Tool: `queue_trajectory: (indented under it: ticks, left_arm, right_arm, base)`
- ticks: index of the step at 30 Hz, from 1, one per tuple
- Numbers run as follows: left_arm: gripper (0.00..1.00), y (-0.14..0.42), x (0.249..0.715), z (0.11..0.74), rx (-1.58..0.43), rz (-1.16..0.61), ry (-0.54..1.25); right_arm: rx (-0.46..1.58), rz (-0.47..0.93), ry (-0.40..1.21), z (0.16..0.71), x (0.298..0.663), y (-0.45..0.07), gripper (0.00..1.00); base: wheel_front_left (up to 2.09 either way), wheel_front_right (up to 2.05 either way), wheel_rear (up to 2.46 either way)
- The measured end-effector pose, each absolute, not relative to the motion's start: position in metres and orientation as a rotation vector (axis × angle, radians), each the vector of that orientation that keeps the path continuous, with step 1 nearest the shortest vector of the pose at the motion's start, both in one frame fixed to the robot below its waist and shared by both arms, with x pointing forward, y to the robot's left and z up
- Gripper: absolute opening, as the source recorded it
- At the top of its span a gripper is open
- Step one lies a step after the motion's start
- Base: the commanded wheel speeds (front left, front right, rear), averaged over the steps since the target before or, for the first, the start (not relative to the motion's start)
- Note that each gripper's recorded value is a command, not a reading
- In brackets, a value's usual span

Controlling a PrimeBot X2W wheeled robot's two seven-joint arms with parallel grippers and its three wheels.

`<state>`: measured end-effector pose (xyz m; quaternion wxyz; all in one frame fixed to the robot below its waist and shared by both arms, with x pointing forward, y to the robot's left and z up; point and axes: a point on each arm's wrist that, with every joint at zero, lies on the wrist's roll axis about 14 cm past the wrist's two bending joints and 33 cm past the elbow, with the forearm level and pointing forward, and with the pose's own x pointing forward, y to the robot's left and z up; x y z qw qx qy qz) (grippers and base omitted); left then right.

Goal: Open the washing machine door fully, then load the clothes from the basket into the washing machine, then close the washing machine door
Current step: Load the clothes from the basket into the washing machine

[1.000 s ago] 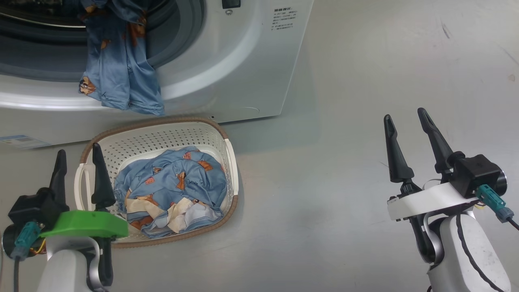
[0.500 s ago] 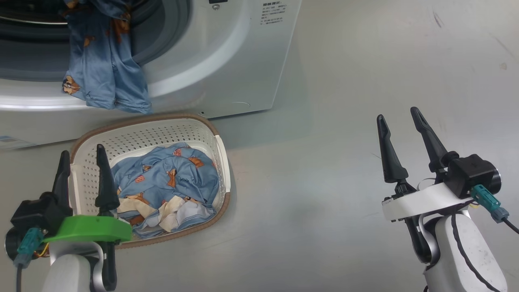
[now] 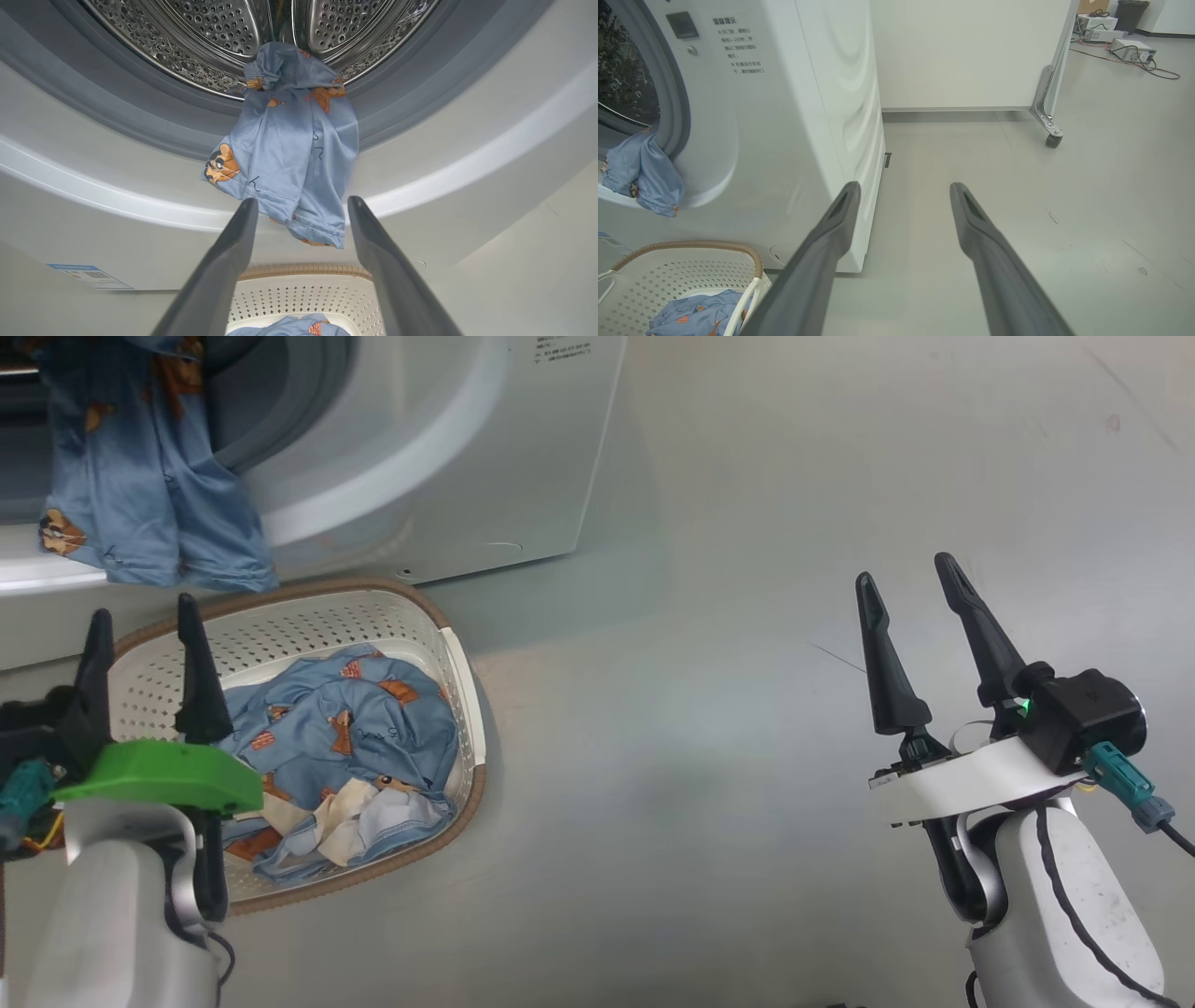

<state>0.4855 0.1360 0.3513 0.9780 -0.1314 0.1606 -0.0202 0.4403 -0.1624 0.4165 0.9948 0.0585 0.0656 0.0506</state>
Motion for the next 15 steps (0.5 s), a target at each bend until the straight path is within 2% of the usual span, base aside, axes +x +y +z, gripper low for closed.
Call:
queue_trajectory:
  ticks: [15]
  left_arm:
    - [1.00,0.114,0.535,0.318,-0.270,-0.084,0.376]
  right_arm:
    - [0.086,0.035,0.179,0.398,0.438,-0.187,1.00]
  base:
    - [0.00,0.00,0.00]
